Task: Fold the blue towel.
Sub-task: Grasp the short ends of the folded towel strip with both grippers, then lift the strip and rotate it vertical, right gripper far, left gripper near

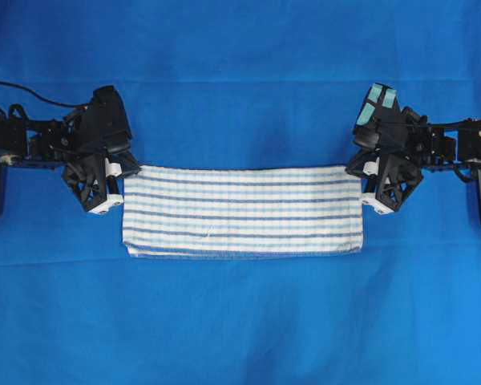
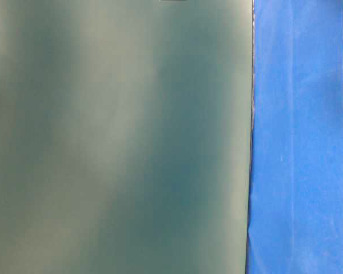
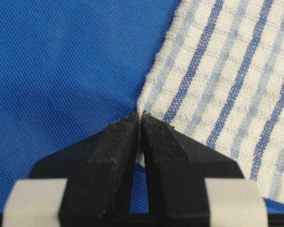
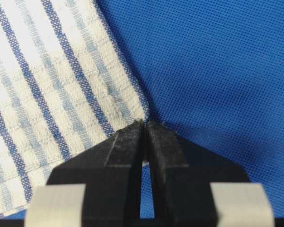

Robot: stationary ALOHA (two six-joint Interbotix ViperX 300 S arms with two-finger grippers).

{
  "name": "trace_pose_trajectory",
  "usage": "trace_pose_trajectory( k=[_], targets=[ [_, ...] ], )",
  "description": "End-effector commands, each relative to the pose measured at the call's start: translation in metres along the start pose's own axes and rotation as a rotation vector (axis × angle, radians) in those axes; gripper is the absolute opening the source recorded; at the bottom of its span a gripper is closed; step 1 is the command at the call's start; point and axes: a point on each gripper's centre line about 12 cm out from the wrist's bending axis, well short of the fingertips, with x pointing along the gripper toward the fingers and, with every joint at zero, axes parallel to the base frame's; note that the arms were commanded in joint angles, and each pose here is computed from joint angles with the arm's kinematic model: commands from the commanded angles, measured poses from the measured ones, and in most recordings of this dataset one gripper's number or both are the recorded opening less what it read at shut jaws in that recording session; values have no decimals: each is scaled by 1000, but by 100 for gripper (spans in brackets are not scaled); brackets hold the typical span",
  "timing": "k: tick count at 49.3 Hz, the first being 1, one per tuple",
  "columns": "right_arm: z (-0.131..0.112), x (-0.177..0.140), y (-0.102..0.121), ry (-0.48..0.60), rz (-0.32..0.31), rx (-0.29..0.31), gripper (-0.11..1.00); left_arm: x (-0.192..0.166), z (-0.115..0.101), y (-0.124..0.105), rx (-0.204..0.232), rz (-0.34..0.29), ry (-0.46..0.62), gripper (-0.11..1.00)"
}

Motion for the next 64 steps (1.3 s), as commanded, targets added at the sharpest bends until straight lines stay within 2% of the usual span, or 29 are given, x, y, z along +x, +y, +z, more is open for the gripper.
trace_pose_trajectory(
  k=[1, 8, 24, 31, 36, 46, 55, 64],
  targets=[
    [10, -5, 2, -40, 10, -3, 3, -1, 2, -2, 5, -4, -1, 1],
    [17, -15, 4, -73, 18, -2, 3, -9, 8, -3, 10, -6, -8, 1],
    [46, -74, 10, -204, 39, 2, 3, -66, 54, -12, 7, -32, -119, 1],
    [51, -100, 11, -254, 49, 7, 3, -90, 61, -14, 2, -48, -194, 1],
    [50, -112, 11, -284, 56, 7, 3, -104, 64, -19, 14, -67, -242, 1],
    [51, -118, 11, -310, 62, 5, 3, -116, 67, -29, 35, -104, -290, 1],
    [68, -115, 10, -368, 57, -10, 3, -114, 73, -46, 67, -155, -337, 1],
    [95, -104, -11, -405, -14, 16, 3, -112, 82, -78, 133, -244, -400, 1]
  ],
)
